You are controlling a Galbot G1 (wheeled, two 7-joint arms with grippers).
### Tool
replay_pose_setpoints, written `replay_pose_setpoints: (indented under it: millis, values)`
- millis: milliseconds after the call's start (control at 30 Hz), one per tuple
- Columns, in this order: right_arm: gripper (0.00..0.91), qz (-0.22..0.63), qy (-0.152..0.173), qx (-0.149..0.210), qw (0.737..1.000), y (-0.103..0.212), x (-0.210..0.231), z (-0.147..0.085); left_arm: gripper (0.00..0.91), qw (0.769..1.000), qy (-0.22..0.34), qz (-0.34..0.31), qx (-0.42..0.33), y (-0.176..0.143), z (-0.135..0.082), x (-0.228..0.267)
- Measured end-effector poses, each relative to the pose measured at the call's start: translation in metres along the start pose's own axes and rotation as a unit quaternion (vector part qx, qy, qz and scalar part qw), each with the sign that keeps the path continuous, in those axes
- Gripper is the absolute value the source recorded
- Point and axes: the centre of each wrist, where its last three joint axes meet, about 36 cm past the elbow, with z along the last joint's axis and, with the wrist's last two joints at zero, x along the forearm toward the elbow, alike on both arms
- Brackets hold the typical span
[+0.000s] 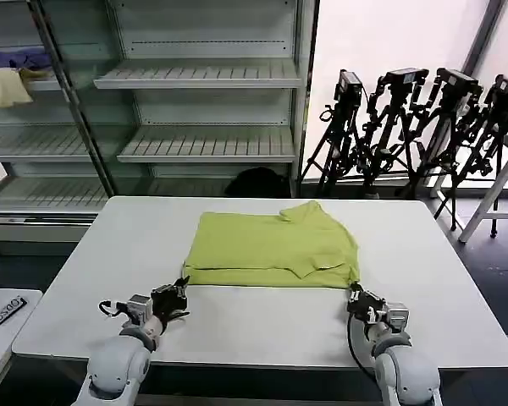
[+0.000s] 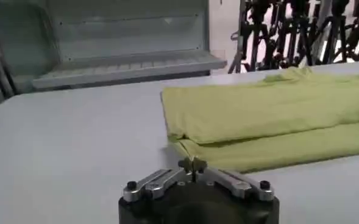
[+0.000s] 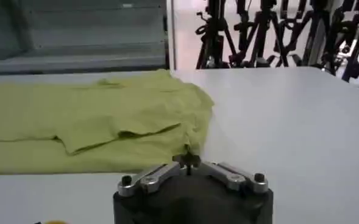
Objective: Fold and organize the clothes.
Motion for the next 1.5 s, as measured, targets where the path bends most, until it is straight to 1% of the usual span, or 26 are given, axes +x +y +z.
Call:
replay_pose_setpoints:
  millis: [367, 733, 1000, 1333, 1367, 1400, 1433, 1467, 1500]
  values:
    - [0.0, -0.012, 0.014, -0.011, 1.0, 0.014, 0.045, 0.014, 0.0, 1.0, -0.001, -0.015, -0.015, 0.003, 0.003, 0.046]
    - [0.0, -0.024, 0.034, -0.019, 0.999, 0.029, 0.08, 0.024, 0.0, 0.999, 0.005, -0.048, -0.007, 0.001, 0.019, 0.098]
    - [0.0, -0.034, 0.041, -0.021, 0.998, 0.041, 0.09, 0.027, 0.0, 0.998, 0.012, -0.068, -0.007, 0.005, 0.027, 0.122]
    - [0.0, -0.045, 0.041, -0.016, 0.998, 0.056, 0.097, 0.026, 0.0, 0.996, 0.02, -0.086, -0.004, 0.006, 0.036, 0.133]
    - [0.06, -0.045, 0.042, -0.015, 0.998, 0.056, 0.098, 0.026, 0.0, 0.996, 0.019, -0.087, -0.004, 0.007, 0.036, 0.134]
    - [0.333, -0.046, 0.042, -0.013, 0.998, 0.057, 0.099, 0.026, 0.03, 0.996, 0.019, -0.088, -0.005, 0.008, 0.036, 0.134]
    - [0.907, -0.047, 0.043, -0.012, 0.998, 0.057, 0.1, 0.026, 0.322, 0.996, 0.018, -0.089, -0.005, 0.008, 0.036, 0.134]
    - [0.907, -0.047, 0.043, -0.011, 0.998, 0.058, 0.101, 0.026, 0.907, 0.996, 0.019, -0.091, -0.005, 0.009, 0.036, 0.134]
    - [0.907, -0.046, 0.044, -0.01, 0.998, 0.058, 0.101, 0.027, 0.907, 0.995, 0.019, -0.093, -0.004, 0.009, 0.037, 0.134]
